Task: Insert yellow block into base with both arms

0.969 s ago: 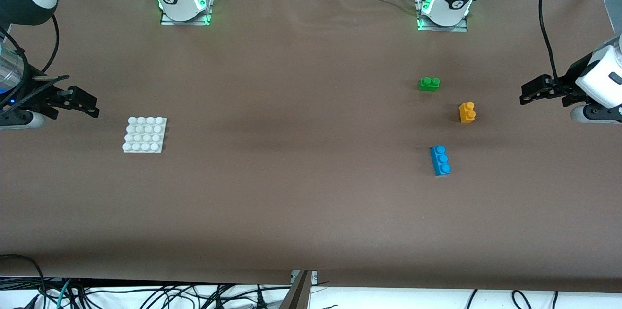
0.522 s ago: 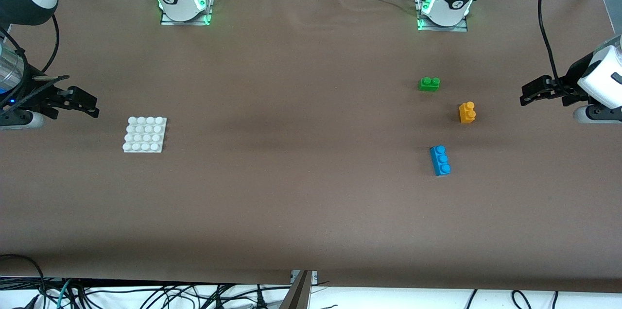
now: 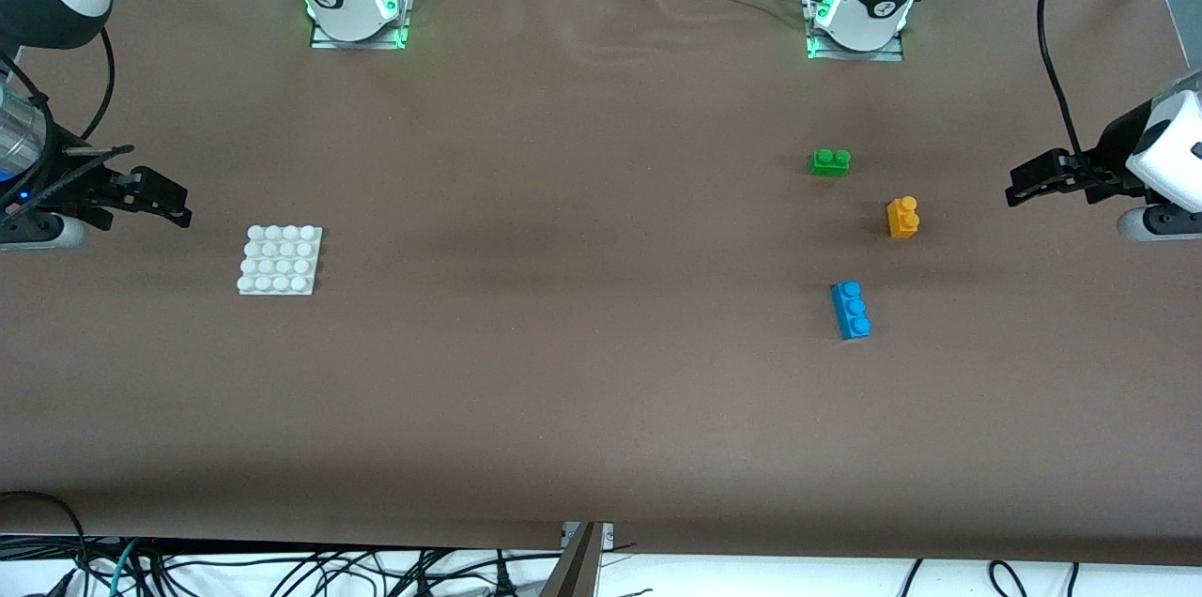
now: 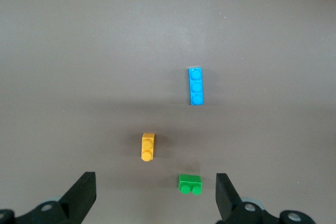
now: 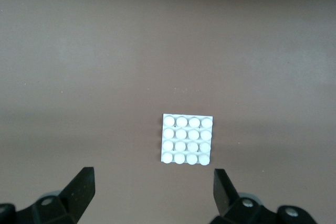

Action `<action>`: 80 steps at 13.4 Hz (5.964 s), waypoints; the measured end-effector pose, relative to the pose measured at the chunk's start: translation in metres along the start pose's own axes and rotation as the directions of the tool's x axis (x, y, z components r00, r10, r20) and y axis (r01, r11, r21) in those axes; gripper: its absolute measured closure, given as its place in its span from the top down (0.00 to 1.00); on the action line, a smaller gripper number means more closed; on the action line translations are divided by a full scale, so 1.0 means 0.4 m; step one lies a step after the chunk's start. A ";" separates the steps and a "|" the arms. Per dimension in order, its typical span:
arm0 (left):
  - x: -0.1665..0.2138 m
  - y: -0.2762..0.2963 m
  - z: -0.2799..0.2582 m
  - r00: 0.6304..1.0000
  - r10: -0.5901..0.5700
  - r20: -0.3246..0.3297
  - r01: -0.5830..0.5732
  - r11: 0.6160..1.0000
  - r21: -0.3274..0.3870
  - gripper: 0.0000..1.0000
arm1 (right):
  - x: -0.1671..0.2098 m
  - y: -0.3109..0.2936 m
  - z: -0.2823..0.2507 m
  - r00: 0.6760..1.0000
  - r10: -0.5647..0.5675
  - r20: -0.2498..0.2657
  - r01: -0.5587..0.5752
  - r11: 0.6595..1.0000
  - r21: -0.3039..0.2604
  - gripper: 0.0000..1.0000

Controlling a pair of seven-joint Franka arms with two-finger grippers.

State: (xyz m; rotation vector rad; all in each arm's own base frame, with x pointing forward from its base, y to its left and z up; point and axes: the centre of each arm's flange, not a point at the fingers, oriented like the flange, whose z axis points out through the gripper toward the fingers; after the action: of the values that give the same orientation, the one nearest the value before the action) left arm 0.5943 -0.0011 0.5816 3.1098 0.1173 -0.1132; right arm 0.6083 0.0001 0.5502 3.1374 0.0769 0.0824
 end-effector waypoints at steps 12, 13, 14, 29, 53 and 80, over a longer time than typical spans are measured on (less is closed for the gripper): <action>0.021 -0.019 0.041 1.000 -0.006 0.029 0.006 1.000 -0.001 1.00 | 0.000 0.000 0.000 1.000 0.000 0.000 0.000 1.000 0.000 1.00; 0.021 -0.020 0.041 1.000 -0.006 0.029 0.006 1.000 -0.001 1.00 | 0.000 0.000 0.000 1.000 0.000 0.000 0.000 1.000 0.000 1.00; 0.021 -0.020 0.041 1.000 -0.006 0.029 0.006 1.000 -0.001 1.00 | 0.000 0.000 0.000 1.000 0.000 0.000 0.000 1.000 0.000 1.00; 0.024 -0.020 0.048 0.999 -0.007 0.035 0.007 1.000 0.000 1.00 | 0.000 -0.005 0.000 1.000 -0.003 0.000 0.003 1.000 0.000 1.00; 0.100 -0.107 0.490 0.982 0.040 0.183 -0.060 0.993 0.105 1.00 | -0.271 0.222 0.708 0.807 -0.548 0.219 0.541 0.836 0.096 1.00; -0.137 -0.058 0.934 0.947 0.161 0.279 -0.197 0.975 0.106 1.00 | -0.309 0.273 0.919 0.741 -0.656 0.145 0.657 0.752 0.043 1.00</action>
State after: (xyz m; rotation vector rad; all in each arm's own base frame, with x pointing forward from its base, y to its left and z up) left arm 0.5114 0.0069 0.2126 3.1763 -0.1880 -0.5574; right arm 0.5096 -0.1154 0.1770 2.8760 1.1628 -0.1601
